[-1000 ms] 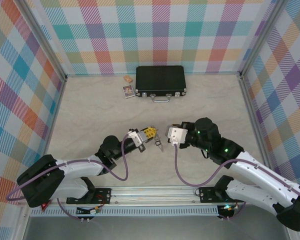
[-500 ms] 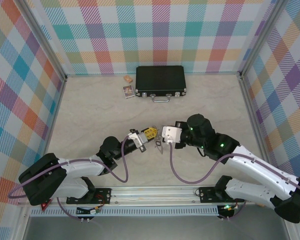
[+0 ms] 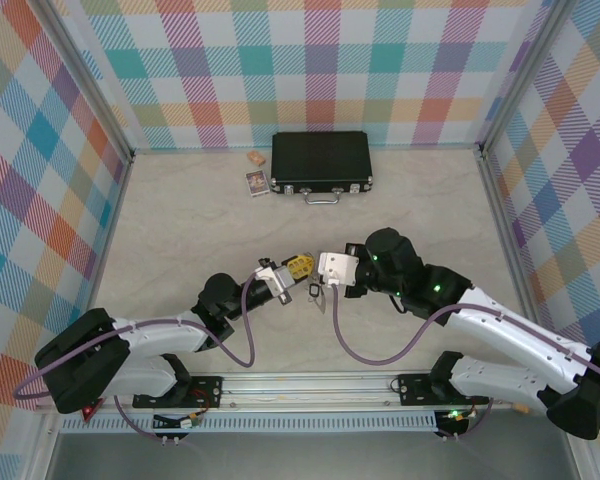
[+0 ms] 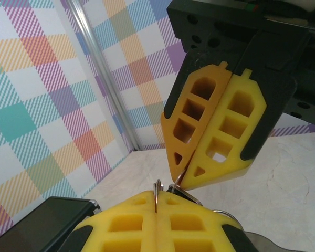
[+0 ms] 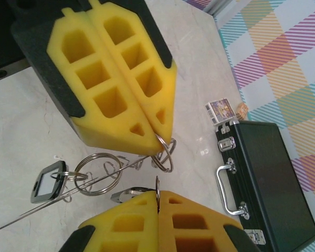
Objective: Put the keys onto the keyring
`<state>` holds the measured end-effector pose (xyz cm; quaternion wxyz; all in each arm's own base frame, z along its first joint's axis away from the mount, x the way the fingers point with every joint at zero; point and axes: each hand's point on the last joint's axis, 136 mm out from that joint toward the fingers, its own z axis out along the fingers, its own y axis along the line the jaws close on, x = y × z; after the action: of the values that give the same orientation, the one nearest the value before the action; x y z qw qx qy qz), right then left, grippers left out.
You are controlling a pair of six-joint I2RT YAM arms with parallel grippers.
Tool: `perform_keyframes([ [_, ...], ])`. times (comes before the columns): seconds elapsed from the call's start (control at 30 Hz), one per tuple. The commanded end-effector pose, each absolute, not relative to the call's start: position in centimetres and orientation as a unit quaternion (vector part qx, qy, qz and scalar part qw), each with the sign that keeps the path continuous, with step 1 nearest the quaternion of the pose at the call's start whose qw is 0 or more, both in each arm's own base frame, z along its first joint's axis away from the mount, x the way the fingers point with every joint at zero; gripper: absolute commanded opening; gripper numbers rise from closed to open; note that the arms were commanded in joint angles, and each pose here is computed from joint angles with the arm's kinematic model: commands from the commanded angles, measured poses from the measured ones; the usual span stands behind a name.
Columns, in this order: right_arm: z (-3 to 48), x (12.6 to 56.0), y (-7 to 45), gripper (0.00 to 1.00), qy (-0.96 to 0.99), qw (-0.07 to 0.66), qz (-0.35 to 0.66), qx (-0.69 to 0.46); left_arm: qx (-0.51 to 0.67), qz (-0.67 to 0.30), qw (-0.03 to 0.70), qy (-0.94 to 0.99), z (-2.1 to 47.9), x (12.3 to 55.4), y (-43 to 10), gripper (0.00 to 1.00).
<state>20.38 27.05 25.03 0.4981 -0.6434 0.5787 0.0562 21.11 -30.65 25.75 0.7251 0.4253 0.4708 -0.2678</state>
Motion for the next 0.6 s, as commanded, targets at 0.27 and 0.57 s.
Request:
perform_keyframes([
  [0.27,27.09,20.63,27.25,0.0,0.585,0.521,0.063,-0.618,0.421,-0.274,0.744,0.441,27.64,19.91,-30.39,0.0],
  [0.57,27.11,20.46,27.46,0.0,0.584,0.522,0.07,-0.617,0.426,-0.273,0.738,0.446,27.3,19.93,-30.62,0.0],
])
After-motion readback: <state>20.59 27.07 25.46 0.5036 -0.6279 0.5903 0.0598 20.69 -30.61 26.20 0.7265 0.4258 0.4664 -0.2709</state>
